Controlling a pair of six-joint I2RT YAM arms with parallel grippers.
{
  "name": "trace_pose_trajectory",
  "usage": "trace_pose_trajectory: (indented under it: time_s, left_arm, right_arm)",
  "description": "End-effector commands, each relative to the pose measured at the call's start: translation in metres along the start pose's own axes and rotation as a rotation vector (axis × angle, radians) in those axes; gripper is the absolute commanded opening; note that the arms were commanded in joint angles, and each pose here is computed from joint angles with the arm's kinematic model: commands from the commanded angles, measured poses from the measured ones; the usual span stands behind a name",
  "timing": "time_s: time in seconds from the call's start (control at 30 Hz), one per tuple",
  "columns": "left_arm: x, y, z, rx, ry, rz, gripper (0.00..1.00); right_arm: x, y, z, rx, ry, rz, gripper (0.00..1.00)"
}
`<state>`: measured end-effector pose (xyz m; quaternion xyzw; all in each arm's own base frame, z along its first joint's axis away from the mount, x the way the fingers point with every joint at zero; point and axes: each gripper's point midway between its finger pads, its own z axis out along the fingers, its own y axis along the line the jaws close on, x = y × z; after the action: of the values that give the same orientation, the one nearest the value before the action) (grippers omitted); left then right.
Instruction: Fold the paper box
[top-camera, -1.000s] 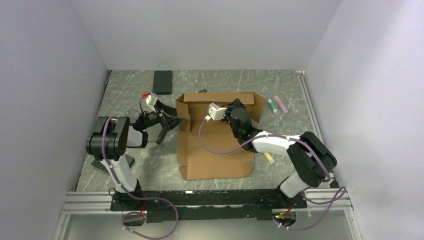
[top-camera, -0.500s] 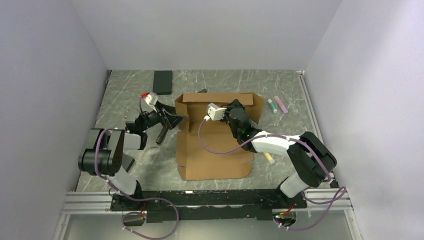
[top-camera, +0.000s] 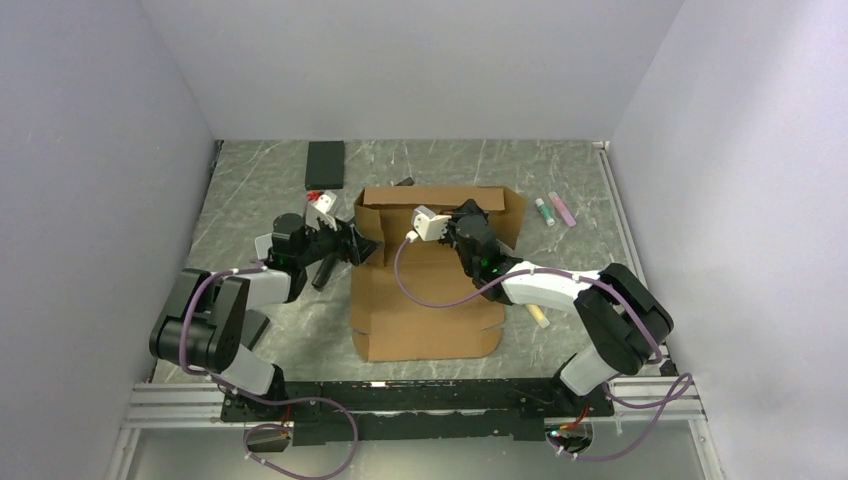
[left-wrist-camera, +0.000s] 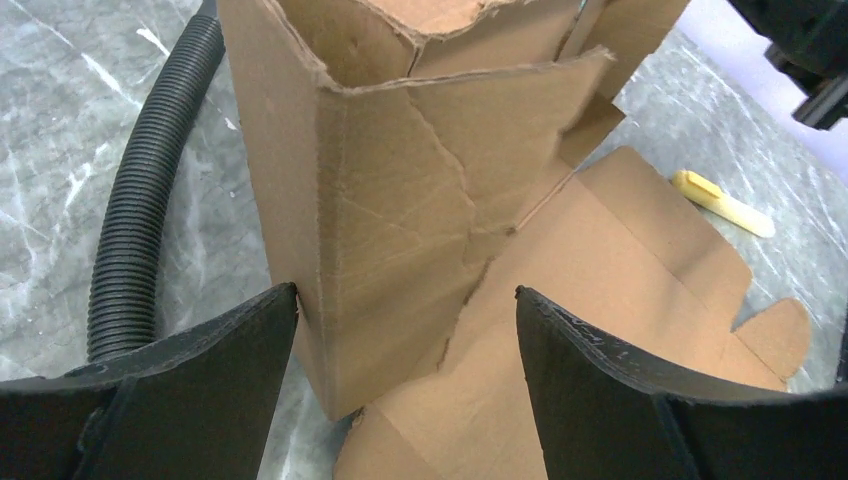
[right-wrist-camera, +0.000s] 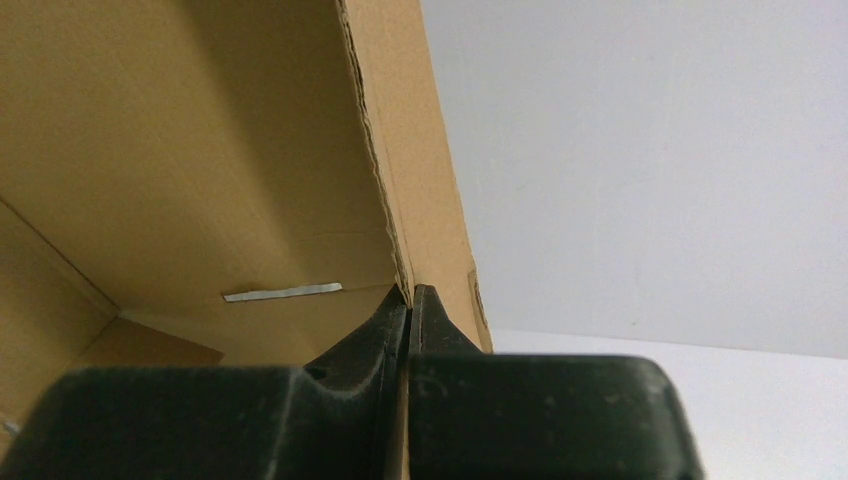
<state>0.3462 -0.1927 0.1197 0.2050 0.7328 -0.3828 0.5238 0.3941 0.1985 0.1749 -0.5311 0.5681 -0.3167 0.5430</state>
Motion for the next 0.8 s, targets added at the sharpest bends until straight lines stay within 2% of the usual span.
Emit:
trace_pose_trajectory:
  time_s: [0.0,0.07,0.2,0.37,0.47,0.67,0.77]
  left_arm:
    - [-0.018,0.007,0.007,-0.100,-0.040,0.088,0.84]
    - [-0.019,0.008,0.013,-0.126,-0.038,0.101,0.81]
    - [-0.021,0.014,0.023,-0.184,-0.034,0.097,0.66]
    - [-0.017,0.026,0.027,-0.322,-0.036,0.114,0.63]
    - [-0.016,0.037,0.030,-0.402,-0.025,0.114,0.58]
    - [-0.018,0.049,0.037,-0.478,-0.034,0.133,0.54]
    - [-0.020,0.053,0.037,-0.502,-0.051,0.134,0.40]
  right_arm:
    - [-0.007,0.021,0.000,-0.079,-0.014,0.021,0.00]
    - [-0.008,0.022,0.000,-0.081,-0.015,0.022,0.00]
    - [-0.010,0.023,-0.001,-0.085,-0.019,0.022,0.00]
    - [-0.010,0.025,-0.001,-0.089,-0.022,0.023,0.00]
    - [-0.011,0.026,-0.002,-0.094,-0.024,0.026,0.00]
    - [-0.012,0.028,-0.002,-0.100,-0.027,0.027,0.00]
    - [-0.012,0.029,-0.002,-0.104,-0.028,0.029,0.00]
